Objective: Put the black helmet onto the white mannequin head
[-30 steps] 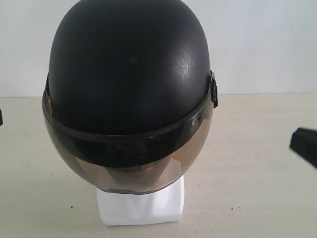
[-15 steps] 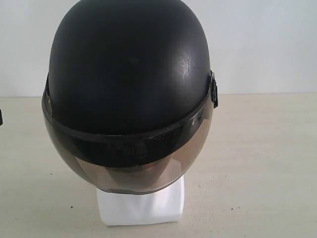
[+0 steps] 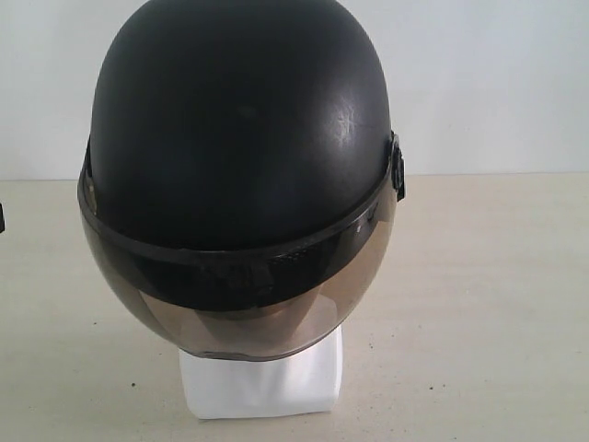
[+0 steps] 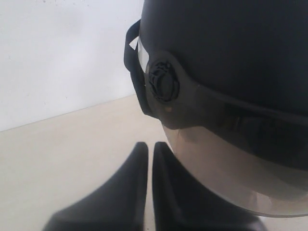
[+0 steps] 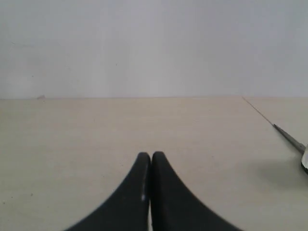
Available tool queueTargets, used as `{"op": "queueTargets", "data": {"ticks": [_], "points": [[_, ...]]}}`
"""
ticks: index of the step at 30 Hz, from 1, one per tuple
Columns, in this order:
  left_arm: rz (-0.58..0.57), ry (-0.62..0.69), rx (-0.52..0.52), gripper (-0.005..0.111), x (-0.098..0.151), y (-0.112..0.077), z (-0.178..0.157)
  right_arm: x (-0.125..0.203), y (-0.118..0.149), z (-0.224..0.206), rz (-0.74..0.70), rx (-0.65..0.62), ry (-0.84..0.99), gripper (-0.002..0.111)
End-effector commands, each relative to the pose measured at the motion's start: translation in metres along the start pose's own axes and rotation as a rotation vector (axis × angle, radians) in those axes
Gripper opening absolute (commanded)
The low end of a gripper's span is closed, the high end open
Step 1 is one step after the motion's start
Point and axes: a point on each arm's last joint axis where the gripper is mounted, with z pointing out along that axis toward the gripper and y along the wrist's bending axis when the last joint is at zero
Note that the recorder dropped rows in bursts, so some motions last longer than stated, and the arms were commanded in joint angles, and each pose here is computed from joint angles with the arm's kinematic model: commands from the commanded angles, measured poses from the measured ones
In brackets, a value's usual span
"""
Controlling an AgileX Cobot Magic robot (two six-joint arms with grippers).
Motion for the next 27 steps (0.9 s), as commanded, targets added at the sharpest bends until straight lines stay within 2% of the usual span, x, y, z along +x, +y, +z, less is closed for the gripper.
{"op": "queueTargets", "data": {"ticks": [1, 11, 27], "points": [[-0.016, -0.006, -0.013, 0.005, 0.0005, 0.0008, -0.0012, 0.0074, 0.0013, -0.0004, -0.02, -0.014, 0.066, 0.0], [-0.016, -0.006, -0.013, 0.005, 0.0005, 0.0008, -0.0012, 0.0157, 0.0033, -0.0014, 0.017, -0.034, 0.158, 0.0], [-0.016, -0.006, -0.013, 0.005, 0.0005, 0.0008, -0.0012, 0.0162, 0.0038, -0.0015, -0.033, -0.044, 0.163, 0.0]]}}
